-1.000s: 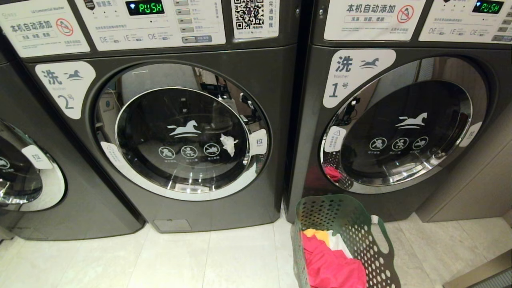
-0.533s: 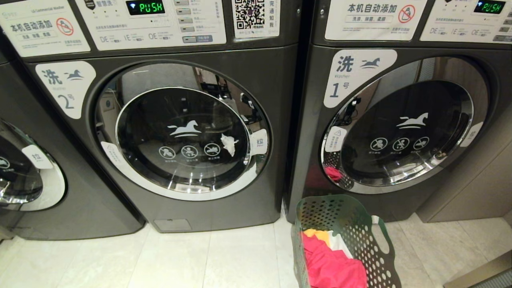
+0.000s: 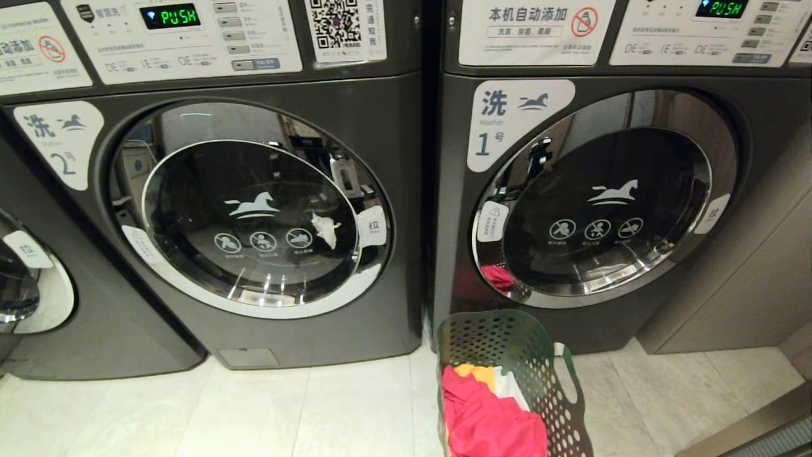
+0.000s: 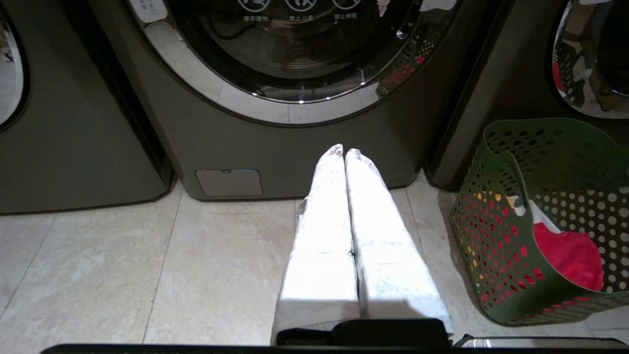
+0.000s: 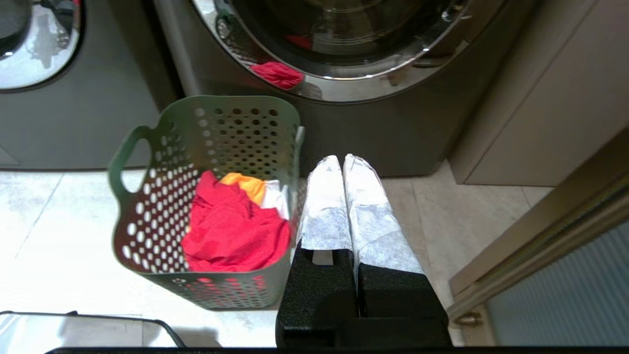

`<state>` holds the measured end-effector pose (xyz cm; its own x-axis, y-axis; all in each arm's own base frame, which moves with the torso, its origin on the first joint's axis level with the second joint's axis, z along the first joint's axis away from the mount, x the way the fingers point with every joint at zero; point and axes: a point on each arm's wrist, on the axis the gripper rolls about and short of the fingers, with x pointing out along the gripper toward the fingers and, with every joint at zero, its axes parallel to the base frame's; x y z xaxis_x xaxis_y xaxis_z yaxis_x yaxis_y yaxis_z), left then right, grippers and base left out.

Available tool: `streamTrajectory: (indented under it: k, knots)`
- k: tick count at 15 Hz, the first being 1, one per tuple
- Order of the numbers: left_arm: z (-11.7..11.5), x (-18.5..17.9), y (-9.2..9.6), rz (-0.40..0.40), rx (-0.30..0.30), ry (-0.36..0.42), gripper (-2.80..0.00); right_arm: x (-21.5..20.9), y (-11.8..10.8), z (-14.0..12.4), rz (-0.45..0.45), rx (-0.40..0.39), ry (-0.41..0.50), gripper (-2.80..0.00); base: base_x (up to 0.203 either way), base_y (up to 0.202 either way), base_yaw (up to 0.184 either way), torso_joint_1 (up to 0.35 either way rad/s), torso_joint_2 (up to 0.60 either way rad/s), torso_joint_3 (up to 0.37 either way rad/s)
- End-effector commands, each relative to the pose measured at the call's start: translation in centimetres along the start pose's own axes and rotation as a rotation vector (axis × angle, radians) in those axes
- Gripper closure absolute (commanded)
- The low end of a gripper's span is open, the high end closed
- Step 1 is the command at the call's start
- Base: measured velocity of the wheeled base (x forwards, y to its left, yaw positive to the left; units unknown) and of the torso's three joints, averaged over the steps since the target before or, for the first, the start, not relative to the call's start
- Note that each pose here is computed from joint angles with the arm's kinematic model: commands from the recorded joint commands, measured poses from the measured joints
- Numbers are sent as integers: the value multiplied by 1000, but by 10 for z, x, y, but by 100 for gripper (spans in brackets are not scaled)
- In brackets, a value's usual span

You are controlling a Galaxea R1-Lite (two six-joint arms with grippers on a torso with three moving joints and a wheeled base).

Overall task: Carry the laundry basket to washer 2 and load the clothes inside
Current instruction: Open the lid of the washing machine

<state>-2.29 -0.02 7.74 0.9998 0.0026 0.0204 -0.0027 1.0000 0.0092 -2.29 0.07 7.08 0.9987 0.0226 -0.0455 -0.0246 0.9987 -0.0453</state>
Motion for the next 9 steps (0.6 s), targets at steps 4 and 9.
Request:
streamTrajectory:
  k: [4, 9]
  knots:
    - [-1, 0, 0, 0, 2, 8, 0, 1, 0, -2, 2, -5, 7, 0, 0, -194, 0, 2, 5, 2]
    - [-2, 1, 0, 0, 0, 7, 0, 1, 0, -2, 2, -5, 7, 0, 0, -197, 2, 2, 0, 5]
